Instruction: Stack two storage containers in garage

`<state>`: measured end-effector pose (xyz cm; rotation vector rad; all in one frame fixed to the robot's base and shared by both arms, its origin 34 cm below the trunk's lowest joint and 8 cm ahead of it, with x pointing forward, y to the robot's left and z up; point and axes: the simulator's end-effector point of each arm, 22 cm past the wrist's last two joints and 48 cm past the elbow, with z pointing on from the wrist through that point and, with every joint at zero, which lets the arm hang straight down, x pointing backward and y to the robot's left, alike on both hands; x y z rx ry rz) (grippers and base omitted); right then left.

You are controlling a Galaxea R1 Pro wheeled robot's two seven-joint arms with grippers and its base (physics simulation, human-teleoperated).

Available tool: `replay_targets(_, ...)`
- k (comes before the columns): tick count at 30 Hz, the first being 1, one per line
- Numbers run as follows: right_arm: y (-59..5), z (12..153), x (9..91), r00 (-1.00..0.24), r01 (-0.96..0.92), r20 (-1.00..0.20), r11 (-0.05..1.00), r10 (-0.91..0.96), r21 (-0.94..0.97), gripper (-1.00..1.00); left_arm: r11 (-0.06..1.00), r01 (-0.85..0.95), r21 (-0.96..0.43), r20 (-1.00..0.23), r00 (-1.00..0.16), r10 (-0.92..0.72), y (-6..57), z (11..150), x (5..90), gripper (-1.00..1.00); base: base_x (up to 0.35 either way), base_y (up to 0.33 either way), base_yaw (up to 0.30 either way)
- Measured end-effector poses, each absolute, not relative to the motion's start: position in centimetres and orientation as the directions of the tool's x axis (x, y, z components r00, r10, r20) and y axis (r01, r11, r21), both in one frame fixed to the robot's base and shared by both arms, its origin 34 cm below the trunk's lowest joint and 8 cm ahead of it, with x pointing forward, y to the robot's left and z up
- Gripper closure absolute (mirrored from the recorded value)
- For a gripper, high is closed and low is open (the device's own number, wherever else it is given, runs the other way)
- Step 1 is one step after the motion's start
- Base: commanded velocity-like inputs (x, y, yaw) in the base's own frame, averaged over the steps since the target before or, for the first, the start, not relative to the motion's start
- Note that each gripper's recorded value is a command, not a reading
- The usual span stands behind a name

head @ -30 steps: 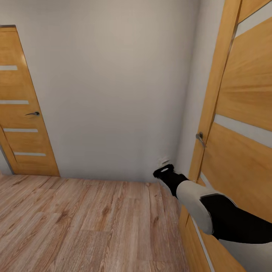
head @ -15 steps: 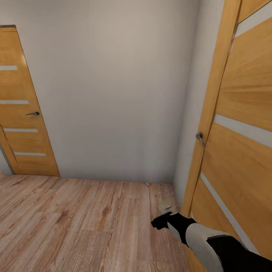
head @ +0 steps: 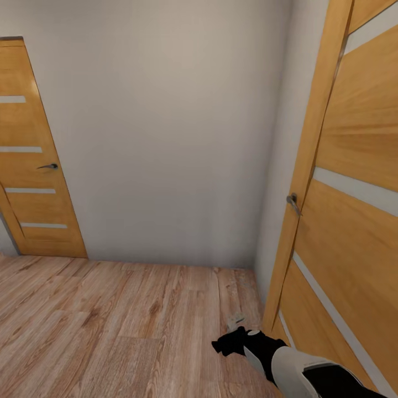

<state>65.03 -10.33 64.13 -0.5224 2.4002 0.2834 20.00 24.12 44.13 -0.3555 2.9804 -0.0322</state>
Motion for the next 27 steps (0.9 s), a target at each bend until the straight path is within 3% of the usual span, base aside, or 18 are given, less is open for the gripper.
replay_targets(7,-9.9,64.7,65.5,-0.704,-0.438,-0.647,0.896,-0.292,0.072,-1.00,0.972,-0.232,-0.039,-0.139,-0.962,-0.235,24.1,44.1,20.2,-1.00,0.000,0.000,0.000)
replay_targets(18,-14.4,61.2,62.5,-0.747,-0.399,-0.597,0.916,-0.291,0.053,-1.00,0.972,-0.232,-0.038,-0.139,-0.962,-0.235,24.1,44.1,20.2,-1.00,0.000,0.000,0.000)
replay_targets(20,-16.9,53.9,51.9,-0.839,-0.371,-0.459,0.924,-0.292,0.091,-1.00,0.972,-0.232,-0.038,-0.138,-0.962,-0.235,24.1,44.1,20.1,-1.00,0.000,0.000,0.000)
replay_targets(27,-21.0,49.9,44.1,-0.883,-0.341,-0.370,0.936,-0.288,0.085,-1.00,0.972,-0.232,-0.038,-0.137,-0.962,-0.235,24.1,44.1,20.1,-1.00,0.000,0.000,0.000)
